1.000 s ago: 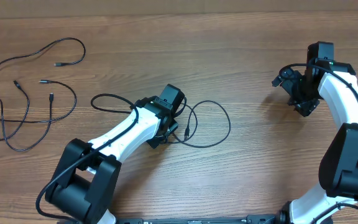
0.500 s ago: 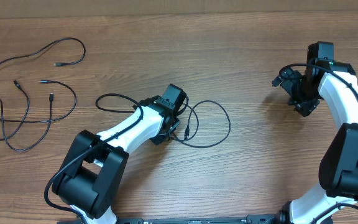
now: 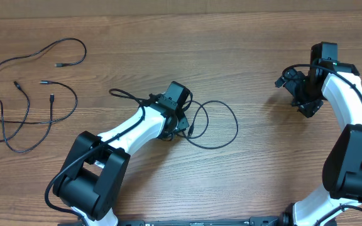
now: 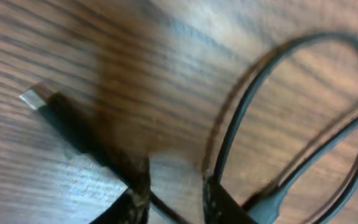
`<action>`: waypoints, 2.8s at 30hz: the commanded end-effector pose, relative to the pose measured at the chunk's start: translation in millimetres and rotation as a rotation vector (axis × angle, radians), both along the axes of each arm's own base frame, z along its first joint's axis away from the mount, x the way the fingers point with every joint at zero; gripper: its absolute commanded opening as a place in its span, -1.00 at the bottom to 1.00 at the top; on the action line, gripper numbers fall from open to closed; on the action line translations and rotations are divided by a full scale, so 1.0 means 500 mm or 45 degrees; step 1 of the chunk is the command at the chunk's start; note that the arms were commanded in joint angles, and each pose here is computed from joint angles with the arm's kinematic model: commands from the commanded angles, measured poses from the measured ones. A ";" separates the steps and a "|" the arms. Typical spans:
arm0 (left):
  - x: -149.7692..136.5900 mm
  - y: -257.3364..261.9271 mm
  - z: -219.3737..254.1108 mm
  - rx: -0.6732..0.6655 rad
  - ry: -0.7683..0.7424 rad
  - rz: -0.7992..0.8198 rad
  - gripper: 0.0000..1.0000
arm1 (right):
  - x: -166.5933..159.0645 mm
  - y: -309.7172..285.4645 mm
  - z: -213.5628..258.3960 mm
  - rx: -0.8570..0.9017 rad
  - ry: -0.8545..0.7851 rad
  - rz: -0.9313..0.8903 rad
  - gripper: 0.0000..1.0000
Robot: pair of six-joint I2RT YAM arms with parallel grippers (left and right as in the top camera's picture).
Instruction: Untangle cables
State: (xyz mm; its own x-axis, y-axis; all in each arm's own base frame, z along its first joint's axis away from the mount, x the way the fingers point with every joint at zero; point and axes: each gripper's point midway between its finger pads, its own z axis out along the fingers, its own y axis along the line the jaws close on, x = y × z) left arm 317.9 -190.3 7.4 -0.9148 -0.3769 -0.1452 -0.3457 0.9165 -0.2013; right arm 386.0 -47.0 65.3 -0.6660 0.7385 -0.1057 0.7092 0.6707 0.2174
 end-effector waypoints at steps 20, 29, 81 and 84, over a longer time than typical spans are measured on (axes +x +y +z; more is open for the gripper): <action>-0.005 -0.073 0.001 0.129 0.049 -0.277 0.30 | 0.001 -0.005 0.005 -0.017 -0.011 -0.004 1.00; -0.016 -0.102 -0.050 0.082 0.105 -0.326 -0.56 | 0.001 -0.005 0.005 -0.018 -0.010 -0.005 1.00; 0.003 -0.069 -0.042 -0.106 0.208 -0.312 -0.69 | 0.001 -0.005 0.005 -0.018 -0.011 -0.005 1.00; -0.003 -0.076 -0.043 -0.089 0.202 -0.334 -0.67 | 0.001 -0.005 0.005 -0.018 -0.010 -0.005 1.00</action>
